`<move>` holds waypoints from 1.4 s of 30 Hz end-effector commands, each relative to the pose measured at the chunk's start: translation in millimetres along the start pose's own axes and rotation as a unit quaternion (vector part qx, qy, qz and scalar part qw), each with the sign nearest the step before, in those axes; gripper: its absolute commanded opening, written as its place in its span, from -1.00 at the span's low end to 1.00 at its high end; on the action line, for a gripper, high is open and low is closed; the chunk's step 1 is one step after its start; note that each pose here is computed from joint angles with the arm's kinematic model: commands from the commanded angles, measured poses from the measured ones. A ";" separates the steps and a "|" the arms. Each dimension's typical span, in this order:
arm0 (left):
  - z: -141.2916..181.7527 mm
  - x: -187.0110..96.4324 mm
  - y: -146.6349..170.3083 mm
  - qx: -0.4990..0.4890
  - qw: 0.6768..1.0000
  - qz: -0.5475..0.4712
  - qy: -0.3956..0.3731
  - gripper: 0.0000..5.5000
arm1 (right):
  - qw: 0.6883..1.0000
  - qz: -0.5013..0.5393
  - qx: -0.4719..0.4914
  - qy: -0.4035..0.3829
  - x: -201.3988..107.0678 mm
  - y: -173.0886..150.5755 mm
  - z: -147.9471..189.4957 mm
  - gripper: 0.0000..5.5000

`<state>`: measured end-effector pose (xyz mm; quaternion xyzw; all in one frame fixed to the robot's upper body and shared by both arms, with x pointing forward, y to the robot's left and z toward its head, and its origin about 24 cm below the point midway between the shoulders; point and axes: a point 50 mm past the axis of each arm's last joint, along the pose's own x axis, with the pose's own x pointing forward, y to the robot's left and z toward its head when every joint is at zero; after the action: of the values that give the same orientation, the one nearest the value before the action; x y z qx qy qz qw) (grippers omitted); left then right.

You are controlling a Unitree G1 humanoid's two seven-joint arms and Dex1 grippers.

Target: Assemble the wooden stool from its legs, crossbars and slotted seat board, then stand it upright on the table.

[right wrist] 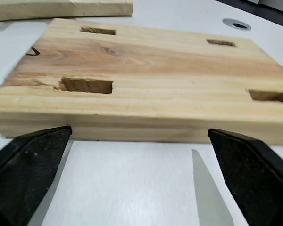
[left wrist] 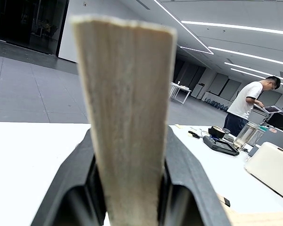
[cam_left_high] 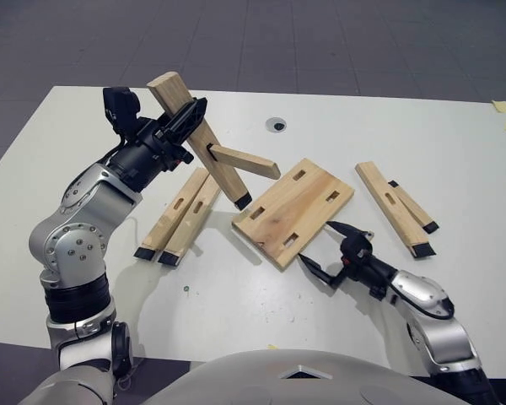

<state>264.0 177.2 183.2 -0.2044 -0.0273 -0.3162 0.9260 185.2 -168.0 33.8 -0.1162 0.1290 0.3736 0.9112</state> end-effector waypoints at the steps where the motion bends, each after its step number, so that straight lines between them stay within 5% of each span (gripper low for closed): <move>1: 1.4 4.1 -0.6 0.000 1.000 0.000 -0.008 -0.63 | 1.000 -0.005 -0.007 -0.024 19.6 -1.5 8.5 0.96; 11: -6.1 17.6 16.6 -0.017 0.999 0.012 -0.045 -0.63 | 1.000 -0.027 0.009 -0.009 6.9 -9.7 -3.6 0.96; 42: -52.8 15.1 30.4 0.051 0.995 -0.043 0.073 -0.63 | 0.999 -0.049 0.013 -0.019 9.0 -19.3 4.3 0.96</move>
<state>295.5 164.7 147.1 -0.1648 -0.0417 -0.3709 0.9130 202.7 -175.0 32.4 -0.1026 0.1188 0.3280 0.9315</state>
